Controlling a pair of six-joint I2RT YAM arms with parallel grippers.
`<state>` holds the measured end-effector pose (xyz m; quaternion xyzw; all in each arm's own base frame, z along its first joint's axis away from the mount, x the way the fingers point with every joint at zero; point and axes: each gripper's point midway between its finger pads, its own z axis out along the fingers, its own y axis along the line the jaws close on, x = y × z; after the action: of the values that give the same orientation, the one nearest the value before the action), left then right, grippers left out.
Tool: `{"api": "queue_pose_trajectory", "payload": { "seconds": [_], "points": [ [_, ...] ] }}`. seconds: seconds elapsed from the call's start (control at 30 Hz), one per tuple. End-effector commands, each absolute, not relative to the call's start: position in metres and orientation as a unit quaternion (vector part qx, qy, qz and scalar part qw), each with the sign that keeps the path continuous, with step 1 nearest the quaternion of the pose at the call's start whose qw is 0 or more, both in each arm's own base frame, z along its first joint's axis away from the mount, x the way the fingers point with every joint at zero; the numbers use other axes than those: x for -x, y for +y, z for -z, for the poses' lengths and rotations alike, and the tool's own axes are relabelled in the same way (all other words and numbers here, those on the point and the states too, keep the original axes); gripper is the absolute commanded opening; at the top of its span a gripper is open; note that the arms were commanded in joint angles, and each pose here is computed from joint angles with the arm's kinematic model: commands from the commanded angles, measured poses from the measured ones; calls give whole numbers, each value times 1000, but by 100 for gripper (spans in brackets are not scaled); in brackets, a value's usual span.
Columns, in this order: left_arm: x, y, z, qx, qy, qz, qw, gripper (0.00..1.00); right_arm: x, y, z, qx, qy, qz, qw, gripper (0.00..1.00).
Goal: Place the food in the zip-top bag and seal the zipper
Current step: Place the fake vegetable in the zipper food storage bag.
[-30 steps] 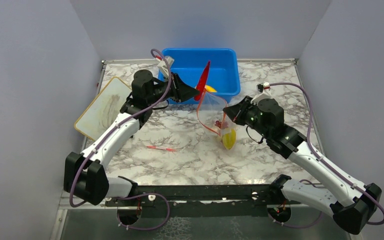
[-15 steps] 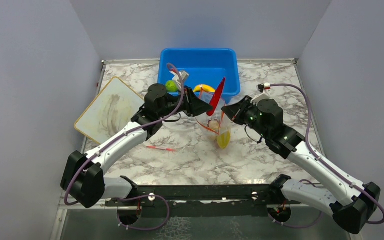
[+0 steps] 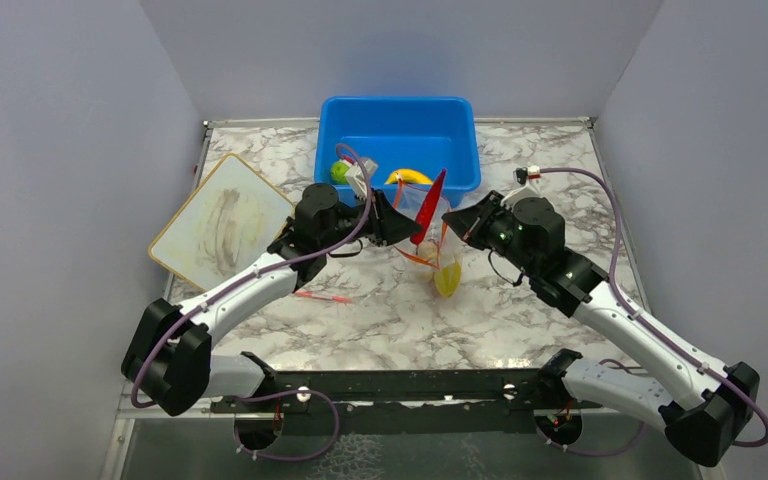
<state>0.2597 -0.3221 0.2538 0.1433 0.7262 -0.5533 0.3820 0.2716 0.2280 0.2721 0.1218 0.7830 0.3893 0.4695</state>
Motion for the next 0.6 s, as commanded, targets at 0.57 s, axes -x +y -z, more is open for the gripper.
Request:
{"api": "queue_pose_trajectory", "payload": {
  "seconds": [0.57],
  "points": [
    [-249, -315, -290, -165, 685, 561, 436, 62, -278, 227, -285, -123, 763, -395, 497, 1]
  ]
}}
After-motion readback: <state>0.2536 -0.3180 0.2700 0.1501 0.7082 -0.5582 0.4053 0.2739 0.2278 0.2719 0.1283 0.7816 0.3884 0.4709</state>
